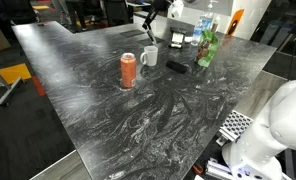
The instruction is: Take two markers out of the white cup
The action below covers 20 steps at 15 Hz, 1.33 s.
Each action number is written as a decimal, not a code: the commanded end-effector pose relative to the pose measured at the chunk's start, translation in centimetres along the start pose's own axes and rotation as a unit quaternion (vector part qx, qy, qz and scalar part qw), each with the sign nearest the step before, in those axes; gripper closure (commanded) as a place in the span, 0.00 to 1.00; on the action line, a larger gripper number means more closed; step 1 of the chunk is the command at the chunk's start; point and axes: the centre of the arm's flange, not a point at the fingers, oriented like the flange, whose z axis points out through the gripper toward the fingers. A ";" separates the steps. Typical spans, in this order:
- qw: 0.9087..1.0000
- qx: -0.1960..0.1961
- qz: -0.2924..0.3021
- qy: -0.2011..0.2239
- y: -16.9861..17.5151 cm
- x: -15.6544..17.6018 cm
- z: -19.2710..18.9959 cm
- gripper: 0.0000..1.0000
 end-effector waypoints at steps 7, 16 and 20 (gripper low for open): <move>0.984 0.149 -0.025 -0.093 -8.8 1.1 0.0 0.96; 0.946 0.217 0.064 -0.234 -9.3 -4.1 9.0 0.96; 0.944 0.203 0.072 -0.251 -9.0 -4.4 10.1 0.44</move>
